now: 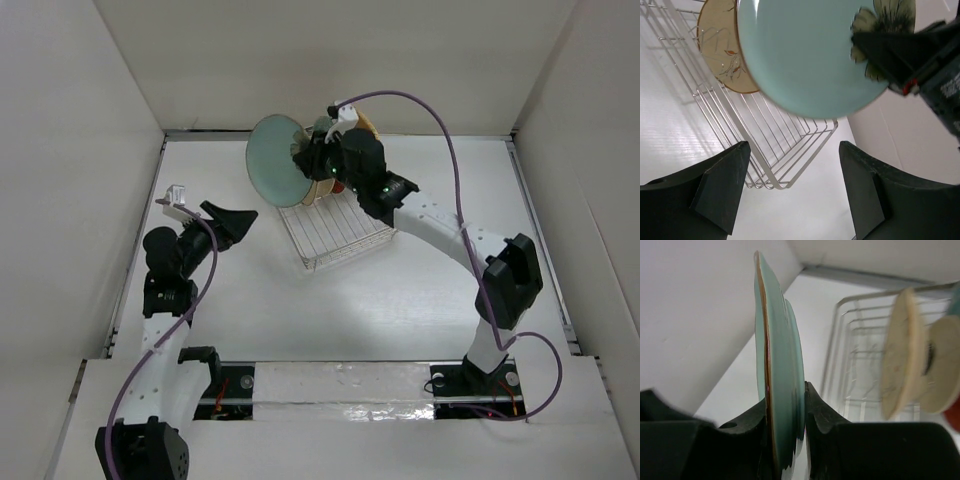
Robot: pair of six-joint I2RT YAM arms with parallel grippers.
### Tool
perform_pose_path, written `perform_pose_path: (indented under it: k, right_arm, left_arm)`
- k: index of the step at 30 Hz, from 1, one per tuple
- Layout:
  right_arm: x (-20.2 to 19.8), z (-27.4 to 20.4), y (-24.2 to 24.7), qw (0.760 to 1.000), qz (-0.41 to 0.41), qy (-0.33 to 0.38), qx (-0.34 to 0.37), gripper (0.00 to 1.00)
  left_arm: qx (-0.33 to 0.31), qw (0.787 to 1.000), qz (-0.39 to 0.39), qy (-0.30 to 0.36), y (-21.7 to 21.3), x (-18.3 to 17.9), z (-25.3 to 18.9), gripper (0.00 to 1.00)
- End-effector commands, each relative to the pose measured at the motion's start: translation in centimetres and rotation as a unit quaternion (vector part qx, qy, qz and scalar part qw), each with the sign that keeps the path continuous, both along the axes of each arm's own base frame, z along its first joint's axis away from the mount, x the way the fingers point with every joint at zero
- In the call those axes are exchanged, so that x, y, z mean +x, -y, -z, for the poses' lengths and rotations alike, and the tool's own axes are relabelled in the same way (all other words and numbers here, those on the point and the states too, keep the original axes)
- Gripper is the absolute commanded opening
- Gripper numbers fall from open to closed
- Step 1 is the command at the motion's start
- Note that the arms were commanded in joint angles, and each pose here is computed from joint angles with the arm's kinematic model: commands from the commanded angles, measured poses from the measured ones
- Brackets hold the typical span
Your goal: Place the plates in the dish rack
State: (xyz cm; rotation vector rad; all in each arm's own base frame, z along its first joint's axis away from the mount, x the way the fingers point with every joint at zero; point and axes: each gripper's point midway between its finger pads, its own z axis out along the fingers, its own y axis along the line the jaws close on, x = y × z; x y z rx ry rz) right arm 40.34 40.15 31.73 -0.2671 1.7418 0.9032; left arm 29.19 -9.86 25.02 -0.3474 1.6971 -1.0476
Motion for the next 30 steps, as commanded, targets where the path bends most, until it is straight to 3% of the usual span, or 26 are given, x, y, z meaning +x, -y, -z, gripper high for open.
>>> perform_pose_path:
  k: [1,4,10,11,13,14,17,20,22,23,26,30]
  right_arm:
    - [4.0,-9.7,4.4,0.983,0.134,0.123,0.019,0.0]
    - [5.8,-10.0,5.0,0.973,0.184,0.14,-0.015,0.0]
    - [8.0,-9.9,4.2,0.955,0.232,0.169,-0.08,0.0]
    - [9.0,-8.2,3.9,0.95,0.239,0.166,-0.11,0.0]
    - [9.5,-8.7,3.6,0.948,0.244,0.171,-0.113,0.0]
    - [9.5,-8.4,3.2,0.946,0.242,0.174,-0.124,0.0]
    - [10.4,-7.0,2.3,0.945,0.239,0.171,-0.141,0.0]
    - [11.2,-5.5,1.7,0.945,0.238,0.166,-0.151,0.0]
    - [11.6,-4.2,1.3,0.945,0.238,0.161,-0.159,0.0]
    - [11.7,-3.7,1.0,0.946,0.232,0.158,-0.16,0.0]
    - [12.0,-2.0,0.4,0.949,0.225,0.149,-0.166,0.0]
    - [11.7,1.3,-0.9,0.955,0.203,0.123,-0.178,0.0]
  left_arm:
    - [0.055,0.998,-0.005,0.036,0.2,-0.4,-1.7,0.69]
    - [0.07,0.997,0.013,0.023,1.0,-1.0,-0.6,0.69]
    - [0.15,0.987,0.039,0.046,3.0,-2.1,-0.8,0.52]
    - [0.16,0.984,0.055,0.062,4.1,-2.8,-1.8,0.41]
    - [0.193,0.977,0.053,0.069,4.2,-3.1,-1.6,0.33]
    - [0.198,0.974,0.062,0.086,4.9,-3.8,-2.3,0.21]
    - [0.225,0.969,0.051,0.088,4.3,-4.4,-1.6,0.07]
    - [0.239,0.966,0.018,0.096,3.1,-4.5,-1.5,0.08]
    - [0.242,0.965,-0.001,0.1,2.4,-4.5,-2.1,0.16]
    - [0.239,0.965,-0.005,0.109,2.3,-4.8,-2.5,0.25]
    - [0.235,0.964,-0.006,0.123,2.3,-5.0,-3.1,0.33]
    - [0.241,0.964,-0.001,0.117,2.4,-4.8,-2.9,0.36]
